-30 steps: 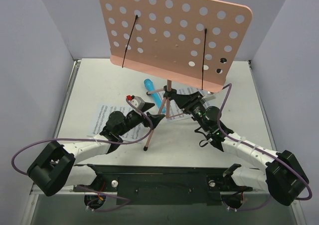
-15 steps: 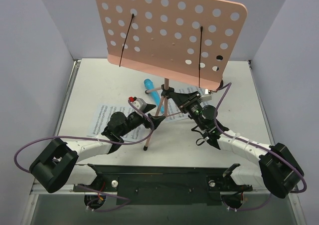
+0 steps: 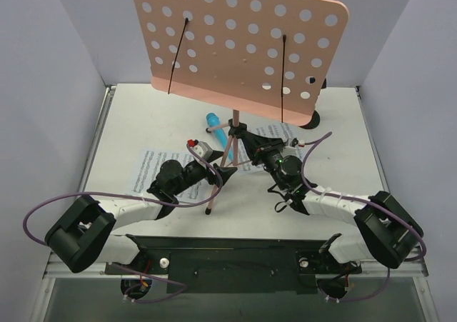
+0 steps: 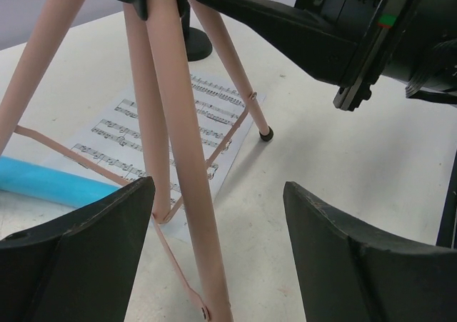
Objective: Set up the instrument practice props
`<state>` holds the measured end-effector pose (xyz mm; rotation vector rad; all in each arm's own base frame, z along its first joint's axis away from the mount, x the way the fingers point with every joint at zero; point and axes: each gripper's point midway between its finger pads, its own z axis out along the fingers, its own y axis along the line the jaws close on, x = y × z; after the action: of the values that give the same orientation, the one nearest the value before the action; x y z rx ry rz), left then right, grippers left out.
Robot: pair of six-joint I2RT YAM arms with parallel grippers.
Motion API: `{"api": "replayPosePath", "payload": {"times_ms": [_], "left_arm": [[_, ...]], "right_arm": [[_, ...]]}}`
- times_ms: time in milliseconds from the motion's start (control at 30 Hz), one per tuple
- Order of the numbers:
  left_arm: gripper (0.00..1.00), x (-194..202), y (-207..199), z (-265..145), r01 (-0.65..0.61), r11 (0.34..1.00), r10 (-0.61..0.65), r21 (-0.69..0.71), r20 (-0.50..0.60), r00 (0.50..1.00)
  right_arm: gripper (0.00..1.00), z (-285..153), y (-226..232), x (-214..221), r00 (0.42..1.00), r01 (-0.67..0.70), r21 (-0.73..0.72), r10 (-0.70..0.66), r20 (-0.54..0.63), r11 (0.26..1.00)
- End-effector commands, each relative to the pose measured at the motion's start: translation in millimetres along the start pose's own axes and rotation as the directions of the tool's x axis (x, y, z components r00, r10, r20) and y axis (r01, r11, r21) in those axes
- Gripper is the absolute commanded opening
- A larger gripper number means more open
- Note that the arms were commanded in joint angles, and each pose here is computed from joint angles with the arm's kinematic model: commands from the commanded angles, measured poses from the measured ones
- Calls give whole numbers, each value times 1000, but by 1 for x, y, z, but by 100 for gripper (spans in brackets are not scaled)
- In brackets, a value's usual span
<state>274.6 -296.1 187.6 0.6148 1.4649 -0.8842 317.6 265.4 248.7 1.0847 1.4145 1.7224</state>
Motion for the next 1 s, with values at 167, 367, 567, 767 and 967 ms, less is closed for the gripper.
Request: {"api": "replayPosePath", "payload": {"times_ms": [167, 367, 567, 767, 967], "left_arm": [[83, -18, -9, 9, -41, 998, 39, 40, 51, 998], [84, -18, -10, 9, -47, 998, 46, 42, 43, 998], [84, -17, -10, 9, -51, 998, 49, 41, 39, 998], [84, -19, -10, 9, -51, 998, 50, 40, 42, 998], [84, -25, -9, 7, -67, 997, 65, 30, 45, 997]], "right_arm": [[23, 10, -32, 12, 957, -285, 46, 287, -52, 958], [57, 2, -26, 7, 976, -200, -17, 198, -90, 980], [62, -25, -25, -21, 995, 1, -44, -5, -98, 999], [62, -57, -9, -24, 886, 436, -103, -446, -127, 894], [60, -95, -18, -20, 189, 971, -89, -938, -289, 223]]}}
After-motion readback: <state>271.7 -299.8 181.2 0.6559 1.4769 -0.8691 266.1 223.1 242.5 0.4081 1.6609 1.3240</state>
